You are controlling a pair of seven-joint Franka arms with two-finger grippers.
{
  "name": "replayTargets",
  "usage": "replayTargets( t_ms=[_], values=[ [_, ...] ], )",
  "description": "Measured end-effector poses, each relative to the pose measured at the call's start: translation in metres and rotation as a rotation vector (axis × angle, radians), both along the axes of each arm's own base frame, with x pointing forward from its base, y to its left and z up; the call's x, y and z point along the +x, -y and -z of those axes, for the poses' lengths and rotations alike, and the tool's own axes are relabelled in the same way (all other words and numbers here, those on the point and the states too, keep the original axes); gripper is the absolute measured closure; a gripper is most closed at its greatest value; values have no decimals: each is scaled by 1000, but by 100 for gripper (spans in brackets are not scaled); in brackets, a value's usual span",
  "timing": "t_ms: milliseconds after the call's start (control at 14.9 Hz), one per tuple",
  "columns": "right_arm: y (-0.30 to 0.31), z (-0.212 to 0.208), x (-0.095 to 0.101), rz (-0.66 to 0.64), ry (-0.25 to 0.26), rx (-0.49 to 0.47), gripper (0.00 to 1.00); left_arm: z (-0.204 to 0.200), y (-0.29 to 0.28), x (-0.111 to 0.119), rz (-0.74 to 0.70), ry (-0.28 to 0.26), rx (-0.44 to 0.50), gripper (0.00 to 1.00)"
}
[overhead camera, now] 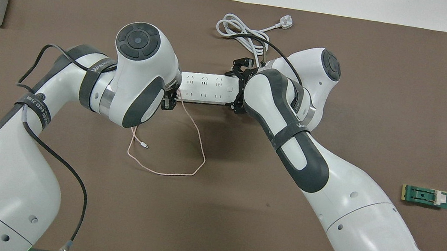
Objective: Unplug charger and place it aside
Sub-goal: 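Pull the pink charger away from the strip with the left gripper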
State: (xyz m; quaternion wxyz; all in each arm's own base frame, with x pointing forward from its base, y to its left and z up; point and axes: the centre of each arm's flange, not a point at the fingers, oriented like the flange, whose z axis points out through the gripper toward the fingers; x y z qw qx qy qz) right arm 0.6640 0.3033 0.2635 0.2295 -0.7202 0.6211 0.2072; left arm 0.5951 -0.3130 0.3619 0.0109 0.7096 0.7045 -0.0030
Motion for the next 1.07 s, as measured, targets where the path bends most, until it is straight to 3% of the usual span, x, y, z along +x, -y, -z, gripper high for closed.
replayTargets(
  t_ms=[201,602,937,1071],
  values=[
    [0,0,0,0,0,0,7,-33,-14,1,-7,-40,40,69],
    [0,0,0,0,0,0,7,-87,-39,1,93,-11,35,69],
    [0,0,0,0,0,0,7,-123,-98,10,404,-5,37,69],
    [0,0,0,1,0,0,7,-131,-128,10,574,-32,39,69]
  ],
)
